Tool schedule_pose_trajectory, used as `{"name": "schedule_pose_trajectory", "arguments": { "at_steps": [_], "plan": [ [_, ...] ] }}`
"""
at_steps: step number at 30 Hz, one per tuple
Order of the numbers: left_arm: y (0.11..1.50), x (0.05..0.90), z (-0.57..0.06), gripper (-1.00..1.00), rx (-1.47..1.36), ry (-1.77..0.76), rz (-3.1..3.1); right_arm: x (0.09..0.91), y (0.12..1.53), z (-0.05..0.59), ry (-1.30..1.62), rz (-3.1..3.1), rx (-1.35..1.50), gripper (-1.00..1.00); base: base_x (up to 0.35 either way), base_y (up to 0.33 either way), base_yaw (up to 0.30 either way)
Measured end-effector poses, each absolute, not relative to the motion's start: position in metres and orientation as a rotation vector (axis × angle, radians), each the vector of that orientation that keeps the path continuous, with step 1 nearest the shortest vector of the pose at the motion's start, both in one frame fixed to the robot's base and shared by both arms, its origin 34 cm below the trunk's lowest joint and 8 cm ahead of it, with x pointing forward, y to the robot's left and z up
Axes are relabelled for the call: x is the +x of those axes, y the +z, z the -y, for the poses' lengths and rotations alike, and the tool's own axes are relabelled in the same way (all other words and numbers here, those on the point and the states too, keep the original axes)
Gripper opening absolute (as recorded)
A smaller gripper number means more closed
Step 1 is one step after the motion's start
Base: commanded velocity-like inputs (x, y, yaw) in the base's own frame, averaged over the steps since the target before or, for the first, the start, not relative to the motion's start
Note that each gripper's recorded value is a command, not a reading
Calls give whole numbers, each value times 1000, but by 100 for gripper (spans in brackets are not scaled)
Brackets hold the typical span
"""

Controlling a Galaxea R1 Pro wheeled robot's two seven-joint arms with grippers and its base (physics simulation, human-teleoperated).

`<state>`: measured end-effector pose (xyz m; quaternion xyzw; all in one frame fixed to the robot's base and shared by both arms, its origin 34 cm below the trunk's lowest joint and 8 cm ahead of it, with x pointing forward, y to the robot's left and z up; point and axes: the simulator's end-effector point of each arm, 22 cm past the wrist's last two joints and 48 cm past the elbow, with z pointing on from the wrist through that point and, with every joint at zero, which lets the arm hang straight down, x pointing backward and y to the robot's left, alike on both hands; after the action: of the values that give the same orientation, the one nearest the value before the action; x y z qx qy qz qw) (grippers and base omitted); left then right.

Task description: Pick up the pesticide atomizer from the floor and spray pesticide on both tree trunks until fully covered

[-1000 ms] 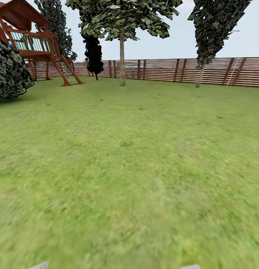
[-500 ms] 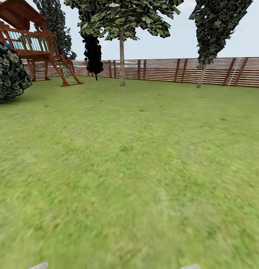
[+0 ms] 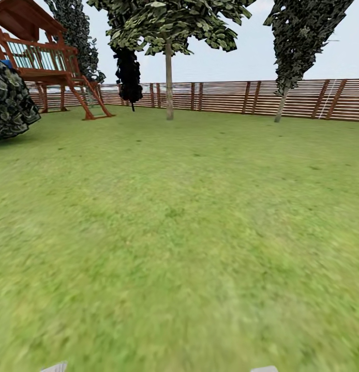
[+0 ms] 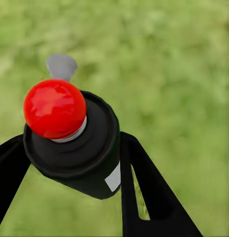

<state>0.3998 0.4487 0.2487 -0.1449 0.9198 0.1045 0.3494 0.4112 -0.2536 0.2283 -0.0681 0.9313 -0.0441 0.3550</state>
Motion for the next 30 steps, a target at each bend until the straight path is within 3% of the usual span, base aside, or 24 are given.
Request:
{"name": "schedule_pose_trajectory", "arguments": {
  "at_steps": [30],
  "plan": [
    [249,400,-449,-100,-375,271,-2383,411,228,254,-115,-2407,-176,100,338,0,0]
  ]
}}
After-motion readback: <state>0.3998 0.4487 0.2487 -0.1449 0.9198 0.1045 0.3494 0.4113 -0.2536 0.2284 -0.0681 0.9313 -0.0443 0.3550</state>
